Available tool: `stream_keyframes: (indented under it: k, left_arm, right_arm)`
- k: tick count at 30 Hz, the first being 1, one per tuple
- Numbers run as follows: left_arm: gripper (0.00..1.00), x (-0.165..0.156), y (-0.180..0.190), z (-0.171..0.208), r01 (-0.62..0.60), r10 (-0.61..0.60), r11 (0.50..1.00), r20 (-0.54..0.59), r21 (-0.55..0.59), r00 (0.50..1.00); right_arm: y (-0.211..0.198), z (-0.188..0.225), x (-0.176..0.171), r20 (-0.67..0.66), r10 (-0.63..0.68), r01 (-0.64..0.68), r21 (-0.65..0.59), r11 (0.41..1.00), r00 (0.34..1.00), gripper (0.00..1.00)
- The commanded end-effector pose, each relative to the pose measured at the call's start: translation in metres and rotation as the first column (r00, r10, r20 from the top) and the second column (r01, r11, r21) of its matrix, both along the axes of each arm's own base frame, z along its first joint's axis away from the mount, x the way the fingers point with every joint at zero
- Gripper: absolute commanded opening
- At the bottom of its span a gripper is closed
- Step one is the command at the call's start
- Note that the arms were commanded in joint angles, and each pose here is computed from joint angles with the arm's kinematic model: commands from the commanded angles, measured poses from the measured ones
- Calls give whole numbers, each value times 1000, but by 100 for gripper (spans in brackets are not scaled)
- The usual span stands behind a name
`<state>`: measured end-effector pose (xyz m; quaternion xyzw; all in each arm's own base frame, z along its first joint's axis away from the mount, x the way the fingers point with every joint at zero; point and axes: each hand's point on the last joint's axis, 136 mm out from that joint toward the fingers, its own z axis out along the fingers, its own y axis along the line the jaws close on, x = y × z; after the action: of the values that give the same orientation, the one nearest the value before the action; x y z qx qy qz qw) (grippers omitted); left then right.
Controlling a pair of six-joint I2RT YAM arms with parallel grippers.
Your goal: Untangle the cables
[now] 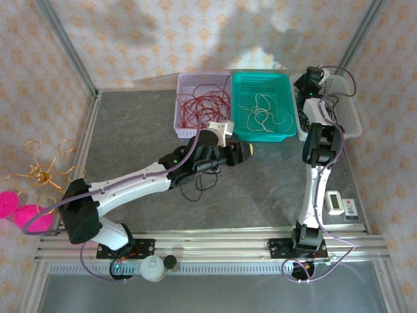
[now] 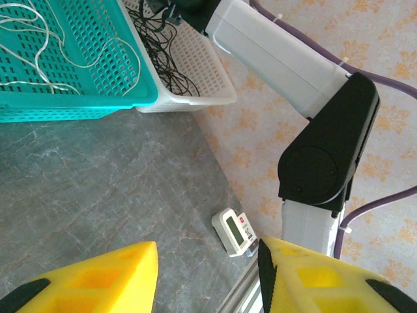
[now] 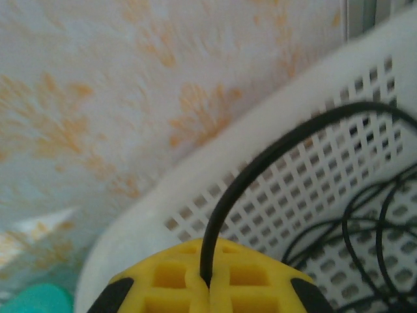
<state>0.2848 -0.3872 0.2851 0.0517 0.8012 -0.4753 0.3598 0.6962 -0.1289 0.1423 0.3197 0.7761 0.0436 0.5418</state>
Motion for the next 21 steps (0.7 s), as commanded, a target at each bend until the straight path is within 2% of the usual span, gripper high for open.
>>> stream_keyframes:
  k: [1,4,6,11,15,21]
  left_arm:
    - [44,-1,-3,13,-11,11,1000,21,-18,1000]
    - [45,-2,-3,15,-10,11,1000,28,-17,1000]
    - [46,-2,-2,17,-13,14,1000,35,-15,999]
    - [46,-2,-1,18,-11,12,1000,44,-10,999]
    - [47,-3,2,17,-18,19,1000,52,-9,998]
    - [48,-5,14,5,-50,50,999,48,-4,998]
  right_arm:
    - [-13,-10,-4,-52,-19,23,70,997,998,0]
    - [-16,-21,-15,-109,-42,49,64,997,993,12]
    - [-20,-20,-26,-118,-77,84,59,995,990,16]
    - [-17,10,-39,-74,-68,71,38,997,995,38]
    - [-9,33,-53,-52,-34,36,39,999,998,44]
    - [16,83,-97,86,-6,3,43,999,996,48]
